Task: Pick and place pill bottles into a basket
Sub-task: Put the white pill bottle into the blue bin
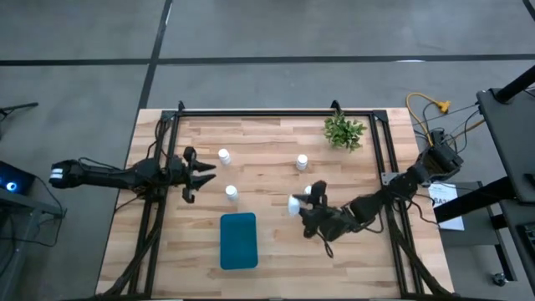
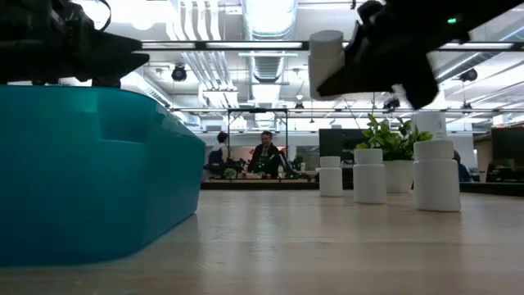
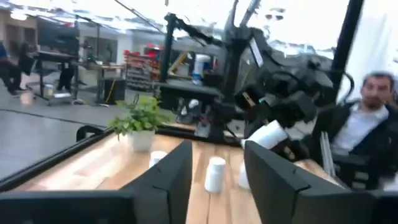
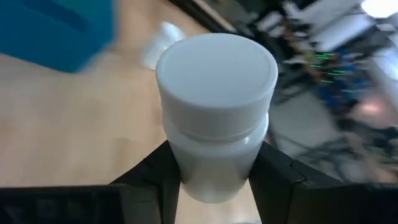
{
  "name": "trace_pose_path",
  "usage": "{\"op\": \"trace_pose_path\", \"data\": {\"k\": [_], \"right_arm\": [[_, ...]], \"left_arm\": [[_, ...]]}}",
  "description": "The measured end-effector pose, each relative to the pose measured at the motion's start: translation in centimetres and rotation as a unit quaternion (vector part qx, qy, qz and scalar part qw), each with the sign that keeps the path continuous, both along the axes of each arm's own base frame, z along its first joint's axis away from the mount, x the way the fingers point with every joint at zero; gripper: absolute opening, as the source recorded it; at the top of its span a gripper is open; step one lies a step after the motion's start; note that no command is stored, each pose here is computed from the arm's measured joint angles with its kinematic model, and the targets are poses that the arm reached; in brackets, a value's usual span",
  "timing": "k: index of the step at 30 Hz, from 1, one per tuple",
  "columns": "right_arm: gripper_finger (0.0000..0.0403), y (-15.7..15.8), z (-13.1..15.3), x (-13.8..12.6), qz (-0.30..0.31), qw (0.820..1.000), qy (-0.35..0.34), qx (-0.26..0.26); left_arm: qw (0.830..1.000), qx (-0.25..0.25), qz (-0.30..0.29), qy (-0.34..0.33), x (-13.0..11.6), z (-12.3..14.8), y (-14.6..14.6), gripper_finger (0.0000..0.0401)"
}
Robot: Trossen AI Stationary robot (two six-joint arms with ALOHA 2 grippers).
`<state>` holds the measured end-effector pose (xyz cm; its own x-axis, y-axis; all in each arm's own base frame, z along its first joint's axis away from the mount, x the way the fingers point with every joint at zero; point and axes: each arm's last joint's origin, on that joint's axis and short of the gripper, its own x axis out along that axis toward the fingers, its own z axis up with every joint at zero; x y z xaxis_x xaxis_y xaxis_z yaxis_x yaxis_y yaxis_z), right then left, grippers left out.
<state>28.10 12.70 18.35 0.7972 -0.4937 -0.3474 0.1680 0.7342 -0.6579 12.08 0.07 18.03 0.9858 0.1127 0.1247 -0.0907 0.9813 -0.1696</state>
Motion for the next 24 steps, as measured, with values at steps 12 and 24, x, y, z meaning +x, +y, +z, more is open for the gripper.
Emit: {"op": "trace_pose_path", "data": {"k": [12, 24], "right_arm": [[0.0138, -2.4, 4.1, 2.6, -0.115, 0.983, 0.003, -0.143], [0.0136, -3.2, 8.3, 5.1, 0.015, 0.999, 0.039, 0.023]], "left_arm": [[0.997, -0.042, -0.007, -0.060, 1.2, 2.4, 0.0, 0.0180], [0.996, 0.083, -0.007, 0.032, 5.8, 3.6, -0.6, 0.0180]]}}
